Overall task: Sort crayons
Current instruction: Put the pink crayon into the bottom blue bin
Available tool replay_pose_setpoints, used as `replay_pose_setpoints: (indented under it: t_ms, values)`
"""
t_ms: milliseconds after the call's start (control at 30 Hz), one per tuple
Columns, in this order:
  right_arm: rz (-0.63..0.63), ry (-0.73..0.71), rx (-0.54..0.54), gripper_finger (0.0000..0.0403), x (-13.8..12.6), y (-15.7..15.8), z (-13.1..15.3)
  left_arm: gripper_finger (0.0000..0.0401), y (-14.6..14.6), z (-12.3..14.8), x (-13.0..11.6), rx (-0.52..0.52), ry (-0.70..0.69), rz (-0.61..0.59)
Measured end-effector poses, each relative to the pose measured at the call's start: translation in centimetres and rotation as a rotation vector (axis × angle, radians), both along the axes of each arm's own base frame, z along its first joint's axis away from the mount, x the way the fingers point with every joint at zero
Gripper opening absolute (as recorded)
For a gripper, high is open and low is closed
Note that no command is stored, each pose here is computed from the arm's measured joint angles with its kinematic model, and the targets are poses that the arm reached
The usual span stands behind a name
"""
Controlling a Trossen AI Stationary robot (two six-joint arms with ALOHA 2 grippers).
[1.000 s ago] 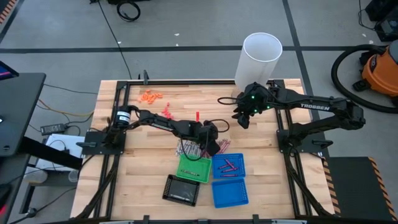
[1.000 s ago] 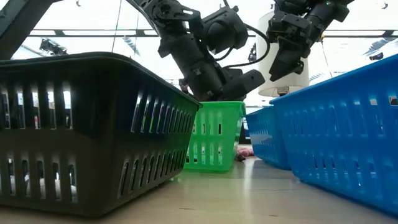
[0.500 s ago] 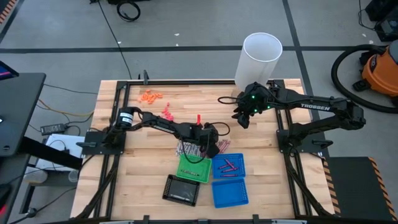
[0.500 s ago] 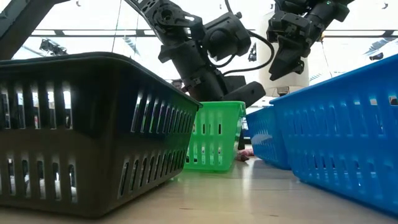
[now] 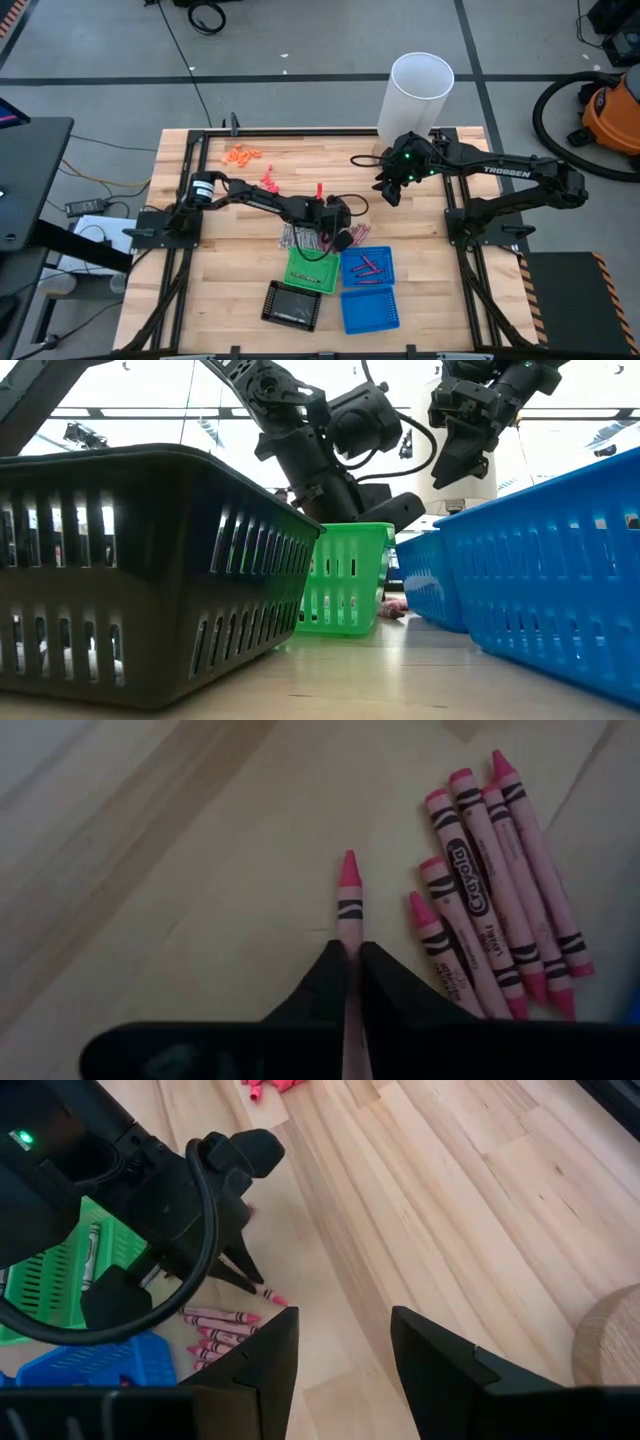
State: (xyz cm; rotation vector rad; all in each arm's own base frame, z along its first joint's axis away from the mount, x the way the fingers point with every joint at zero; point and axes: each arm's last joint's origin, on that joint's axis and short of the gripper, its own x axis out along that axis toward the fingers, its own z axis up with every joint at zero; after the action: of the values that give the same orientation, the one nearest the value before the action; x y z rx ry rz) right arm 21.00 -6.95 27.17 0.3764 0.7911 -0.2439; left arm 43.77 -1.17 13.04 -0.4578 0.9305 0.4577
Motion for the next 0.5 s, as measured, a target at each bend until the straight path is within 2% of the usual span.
replay_pose_setpoints:
  t_ms: [167,333,500]
  values:
    - [0.000,0.000,0.000,0.0169,0.0,0.0,0.0,0.0011,0.1,0.5,0.2,-0.020,-0.011,0.012]
    - [0.002,-0.001,-0.004,0.0169,0.0,0.0,0.0,0.0010,-0.4,3.7,0.6,0.014,-0.080,-0.112]
    - [0.008,-0.005,-0.012,0.0169,0.0,0.0,0.0,0.0009,-0.7,6.1,-0.1,0.024,-0.106,-0.211]
